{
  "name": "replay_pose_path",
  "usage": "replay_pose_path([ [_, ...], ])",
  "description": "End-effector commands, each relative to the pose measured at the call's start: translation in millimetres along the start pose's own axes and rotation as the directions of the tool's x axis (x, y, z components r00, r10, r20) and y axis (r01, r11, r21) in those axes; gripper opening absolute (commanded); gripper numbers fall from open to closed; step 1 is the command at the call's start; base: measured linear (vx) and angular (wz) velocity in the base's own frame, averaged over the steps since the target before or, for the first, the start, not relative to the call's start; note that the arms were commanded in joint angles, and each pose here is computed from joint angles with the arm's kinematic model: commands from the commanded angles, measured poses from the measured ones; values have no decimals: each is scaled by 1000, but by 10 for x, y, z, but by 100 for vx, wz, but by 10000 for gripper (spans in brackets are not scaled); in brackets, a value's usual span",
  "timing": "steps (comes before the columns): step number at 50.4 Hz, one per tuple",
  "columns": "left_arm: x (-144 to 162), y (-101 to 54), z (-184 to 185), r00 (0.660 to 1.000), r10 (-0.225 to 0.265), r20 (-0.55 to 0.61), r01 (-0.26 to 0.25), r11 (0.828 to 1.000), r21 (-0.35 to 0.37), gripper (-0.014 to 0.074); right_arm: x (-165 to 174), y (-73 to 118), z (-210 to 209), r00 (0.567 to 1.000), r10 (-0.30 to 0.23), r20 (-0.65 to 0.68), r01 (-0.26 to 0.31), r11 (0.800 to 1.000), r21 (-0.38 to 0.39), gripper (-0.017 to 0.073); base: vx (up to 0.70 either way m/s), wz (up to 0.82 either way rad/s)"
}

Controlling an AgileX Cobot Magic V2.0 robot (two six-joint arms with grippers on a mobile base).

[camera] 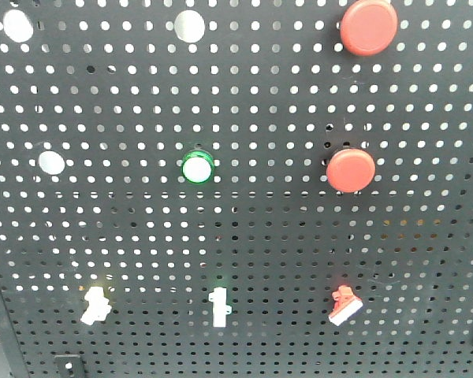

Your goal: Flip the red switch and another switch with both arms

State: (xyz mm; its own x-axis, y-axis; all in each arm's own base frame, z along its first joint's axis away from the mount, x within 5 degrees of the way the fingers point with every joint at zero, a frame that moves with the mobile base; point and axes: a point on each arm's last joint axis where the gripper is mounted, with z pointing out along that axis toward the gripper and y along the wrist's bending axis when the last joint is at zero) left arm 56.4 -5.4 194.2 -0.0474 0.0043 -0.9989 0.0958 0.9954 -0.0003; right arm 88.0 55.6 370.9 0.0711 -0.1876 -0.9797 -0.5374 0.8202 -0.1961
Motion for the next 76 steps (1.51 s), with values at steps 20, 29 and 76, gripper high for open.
replay_pose_path([
  [20, -12, -4, -6, 997, -19, 77, 18, 1000, 8, -6, 1613, -27, -280, 993, 116, -18, -96, 887, 451, -6, 0, 0],
  [29, -12, -4, -6, 997, -19, 77, 18, 1000, 8, -6, 1759, -11, -455, 990, 136, 32, -129, 804, 581, -6, 0, 0],
  [76, -14, -4, -5, 997, -19, 77, 18, 1000, 8, -6, 1715, -7, -539, 993, 82, 89, -120, 761, 638, -6, 0, 0],
])
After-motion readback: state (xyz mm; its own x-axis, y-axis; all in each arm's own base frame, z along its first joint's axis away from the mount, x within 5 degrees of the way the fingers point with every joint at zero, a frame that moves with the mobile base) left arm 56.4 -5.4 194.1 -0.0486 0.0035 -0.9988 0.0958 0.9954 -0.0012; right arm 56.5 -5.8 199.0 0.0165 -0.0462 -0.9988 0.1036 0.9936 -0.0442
